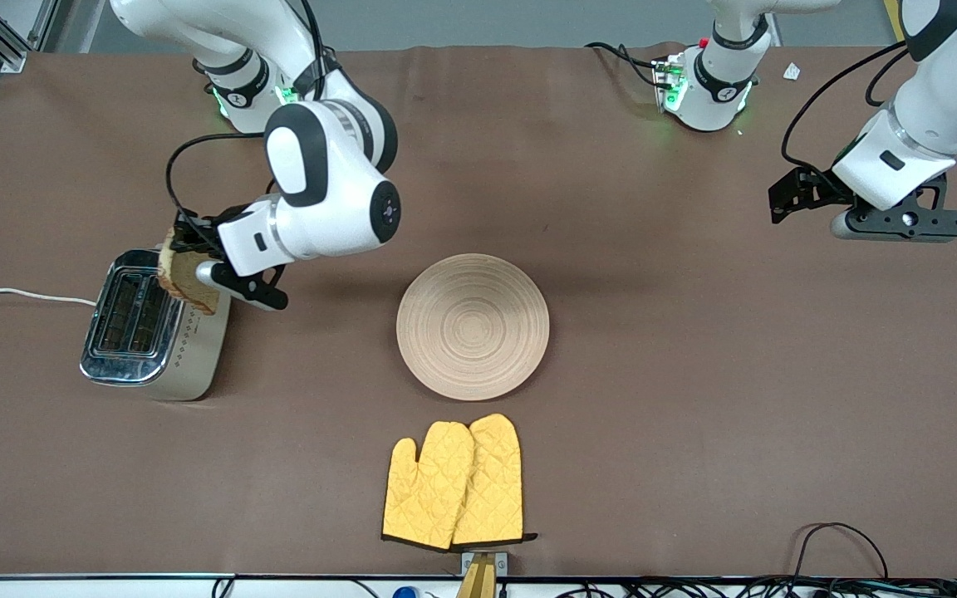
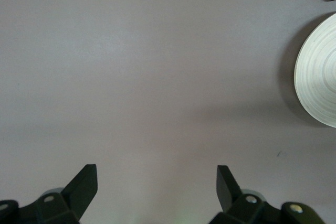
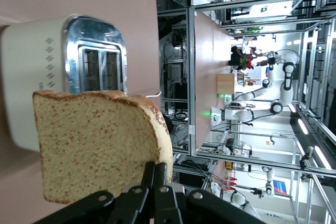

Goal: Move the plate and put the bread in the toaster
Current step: 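Carry the bread slice with the right gripper above the toaster slot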

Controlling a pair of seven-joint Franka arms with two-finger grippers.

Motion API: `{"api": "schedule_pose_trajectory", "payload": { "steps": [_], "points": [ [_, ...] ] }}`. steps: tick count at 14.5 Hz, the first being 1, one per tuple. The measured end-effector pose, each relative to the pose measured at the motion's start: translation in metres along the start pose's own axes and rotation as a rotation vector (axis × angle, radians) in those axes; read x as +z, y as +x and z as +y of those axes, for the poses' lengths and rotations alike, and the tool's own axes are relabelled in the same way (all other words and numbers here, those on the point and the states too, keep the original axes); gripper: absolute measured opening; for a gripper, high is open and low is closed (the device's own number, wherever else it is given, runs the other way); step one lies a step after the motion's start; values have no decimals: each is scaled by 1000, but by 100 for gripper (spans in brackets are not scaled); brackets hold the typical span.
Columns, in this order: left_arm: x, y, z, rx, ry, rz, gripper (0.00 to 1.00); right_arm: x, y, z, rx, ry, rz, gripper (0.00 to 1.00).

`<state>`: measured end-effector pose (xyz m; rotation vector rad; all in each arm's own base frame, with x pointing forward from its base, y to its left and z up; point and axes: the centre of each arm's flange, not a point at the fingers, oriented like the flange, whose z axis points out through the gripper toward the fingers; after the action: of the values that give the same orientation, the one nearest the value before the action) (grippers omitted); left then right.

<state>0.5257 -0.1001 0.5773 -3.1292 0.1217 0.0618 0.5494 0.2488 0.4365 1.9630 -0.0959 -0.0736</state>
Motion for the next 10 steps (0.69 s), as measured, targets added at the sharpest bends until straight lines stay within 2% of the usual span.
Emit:
{"api": "schedule_pose_trajectory", "payload": {
  "steps": [3, 10],
  "points": [
    [0, 0, 0, -33, 0, 0, 100, 19, 15, 12, 4, -23, -14, 2],
    [0, 0, -4, -149, 0, -4, 100, 64, 47, 32, 30, -13, -43, 2]
  ]
}}
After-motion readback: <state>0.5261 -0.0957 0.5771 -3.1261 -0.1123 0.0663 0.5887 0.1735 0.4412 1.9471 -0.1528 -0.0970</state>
